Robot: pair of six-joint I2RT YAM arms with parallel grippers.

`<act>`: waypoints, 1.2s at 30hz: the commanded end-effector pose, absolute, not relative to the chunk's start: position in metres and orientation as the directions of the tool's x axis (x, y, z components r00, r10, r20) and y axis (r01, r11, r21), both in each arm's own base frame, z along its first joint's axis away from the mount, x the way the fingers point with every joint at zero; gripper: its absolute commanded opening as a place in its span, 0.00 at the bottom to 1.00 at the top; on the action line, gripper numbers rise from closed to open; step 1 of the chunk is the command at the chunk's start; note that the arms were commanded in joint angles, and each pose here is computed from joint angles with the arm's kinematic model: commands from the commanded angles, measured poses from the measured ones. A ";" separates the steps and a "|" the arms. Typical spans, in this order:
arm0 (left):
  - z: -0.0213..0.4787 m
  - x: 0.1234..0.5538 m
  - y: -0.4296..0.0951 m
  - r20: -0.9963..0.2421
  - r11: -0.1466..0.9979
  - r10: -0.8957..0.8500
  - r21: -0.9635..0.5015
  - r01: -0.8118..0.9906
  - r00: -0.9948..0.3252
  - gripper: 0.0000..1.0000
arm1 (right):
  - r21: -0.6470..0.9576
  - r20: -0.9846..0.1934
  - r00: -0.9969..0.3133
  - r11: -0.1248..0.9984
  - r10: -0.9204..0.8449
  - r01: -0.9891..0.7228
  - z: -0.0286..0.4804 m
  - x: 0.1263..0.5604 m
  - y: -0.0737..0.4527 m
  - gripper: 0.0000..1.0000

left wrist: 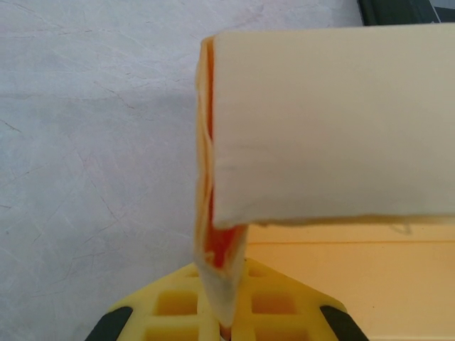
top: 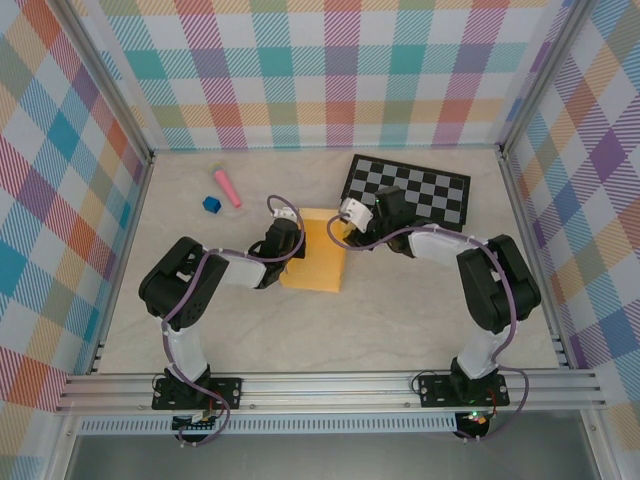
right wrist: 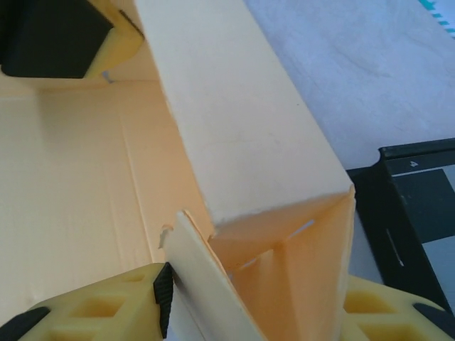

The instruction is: Fold the paper box

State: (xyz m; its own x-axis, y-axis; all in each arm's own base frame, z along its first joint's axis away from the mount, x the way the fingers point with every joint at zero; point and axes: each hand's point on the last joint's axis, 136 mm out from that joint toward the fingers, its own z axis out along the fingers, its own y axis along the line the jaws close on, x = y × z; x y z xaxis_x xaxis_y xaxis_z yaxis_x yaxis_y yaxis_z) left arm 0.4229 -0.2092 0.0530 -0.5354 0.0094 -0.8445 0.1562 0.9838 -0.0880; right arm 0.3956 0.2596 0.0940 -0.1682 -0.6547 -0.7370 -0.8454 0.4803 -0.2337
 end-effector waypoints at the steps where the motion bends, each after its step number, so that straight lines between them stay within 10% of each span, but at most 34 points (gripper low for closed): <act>1: 0.030 0.410 -0.207 -0.798 0.984 0.015 -0.094 0.150 -0.602 0.00 | -0.224 -0.773 -0.238 0.604 -0.588 -0.765 0.103 0.409 0.273 0.46; 26: 0.039 0.404 -0.218 -0.781 0.980 -0.080 -0.175 0.095 -0.619 0.00 | -0.219 -0.844 -0.368 0.876 -0.391 -0.430 0.092 0.430 0.279 0.26; 36: 0.069 0.392 -0.233 -0.795 0.939 -0.143 -0.298 0.174 -0.590 0.28 | -0.265 -0.805 -0.418 0.886 -0.421 -0.381 0.085 0.437 0.268 0.08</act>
